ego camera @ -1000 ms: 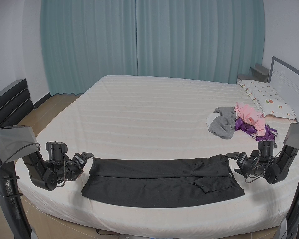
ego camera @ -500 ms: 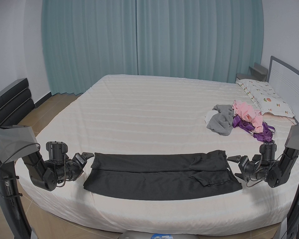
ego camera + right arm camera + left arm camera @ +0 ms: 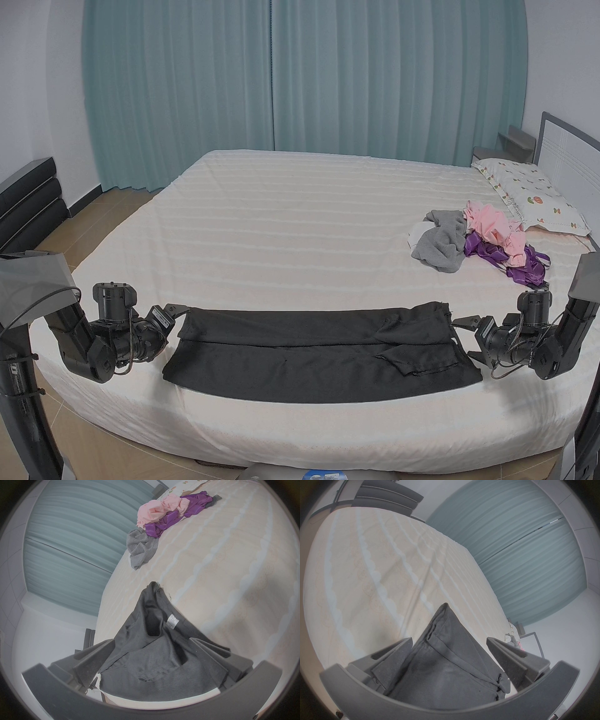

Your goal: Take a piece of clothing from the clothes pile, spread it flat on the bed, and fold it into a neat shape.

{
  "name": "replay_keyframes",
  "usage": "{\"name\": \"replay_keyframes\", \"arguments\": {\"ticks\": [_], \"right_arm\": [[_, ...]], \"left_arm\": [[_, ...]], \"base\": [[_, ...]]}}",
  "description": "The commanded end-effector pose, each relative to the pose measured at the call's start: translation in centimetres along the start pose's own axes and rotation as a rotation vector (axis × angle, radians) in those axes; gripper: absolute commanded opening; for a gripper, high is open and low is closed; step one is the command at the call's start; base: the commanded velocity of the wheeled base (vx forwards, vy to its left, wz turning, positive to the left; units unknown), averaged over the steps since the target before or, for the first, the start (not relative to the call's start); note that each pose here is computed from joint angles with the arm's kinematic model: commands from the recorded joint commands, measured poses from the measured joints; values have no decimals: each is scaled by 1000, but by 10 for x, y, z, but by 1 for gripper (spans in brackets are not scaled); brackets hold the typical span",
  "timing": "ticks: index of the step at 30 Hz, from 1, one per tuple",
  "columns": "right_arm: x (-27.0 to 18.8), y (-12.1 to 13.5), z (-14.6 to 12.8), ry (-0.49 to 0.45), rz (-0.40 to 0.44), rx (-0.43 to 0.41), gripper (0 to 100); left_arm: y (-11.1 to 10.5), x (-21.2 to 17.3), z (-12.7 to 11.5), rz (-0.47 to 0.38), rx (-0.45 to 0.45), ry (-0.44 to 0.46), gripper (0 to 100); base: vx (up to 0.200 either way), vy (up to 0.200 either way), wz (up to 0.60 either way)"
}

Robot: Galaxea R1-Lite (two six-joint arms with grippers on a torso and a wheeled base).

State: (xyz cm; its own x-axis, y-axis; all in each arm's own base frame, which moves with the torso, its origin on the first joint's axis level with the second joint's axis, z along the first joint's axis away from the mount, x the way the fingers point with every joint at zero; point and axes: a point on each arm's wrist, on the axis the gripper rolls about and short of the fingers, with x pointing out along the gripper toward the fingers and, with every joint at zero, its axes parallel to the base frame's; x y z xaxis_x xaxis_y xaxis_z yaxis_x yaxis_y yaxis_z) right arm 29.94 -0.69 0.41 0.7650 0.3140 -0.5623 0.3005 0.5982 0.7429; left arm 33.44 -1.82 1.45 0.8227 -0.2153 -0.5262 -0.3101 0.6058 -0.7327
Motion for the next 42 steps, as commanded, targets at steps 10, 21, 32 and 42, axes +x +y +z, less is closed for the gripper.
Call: {"name": "replay_keyframes", "arguments": {"ticks": [10, 21, 32, 42], "right_arm": [[0, -1, -1, 3, -5, 4, 100], [0, -3, -2, 8, -11, 6, 100], [2, -6, -4, 16, -20, 10, 100], [3, -7, -4, 22, -24, 14, 100]], "left_arm": [[-8, -2, 5, -26, 18, -31, 100], [-14, 14, 33, 26, 173, -36, 100], [17, 33, 20, 135, 304, 70, 100], [22, 35, 17, 145, 317, 86, 100]], "base": [[0, -20, 0], [0, 0, 0], [0, 0, 0], [0, 0, 0]]}}
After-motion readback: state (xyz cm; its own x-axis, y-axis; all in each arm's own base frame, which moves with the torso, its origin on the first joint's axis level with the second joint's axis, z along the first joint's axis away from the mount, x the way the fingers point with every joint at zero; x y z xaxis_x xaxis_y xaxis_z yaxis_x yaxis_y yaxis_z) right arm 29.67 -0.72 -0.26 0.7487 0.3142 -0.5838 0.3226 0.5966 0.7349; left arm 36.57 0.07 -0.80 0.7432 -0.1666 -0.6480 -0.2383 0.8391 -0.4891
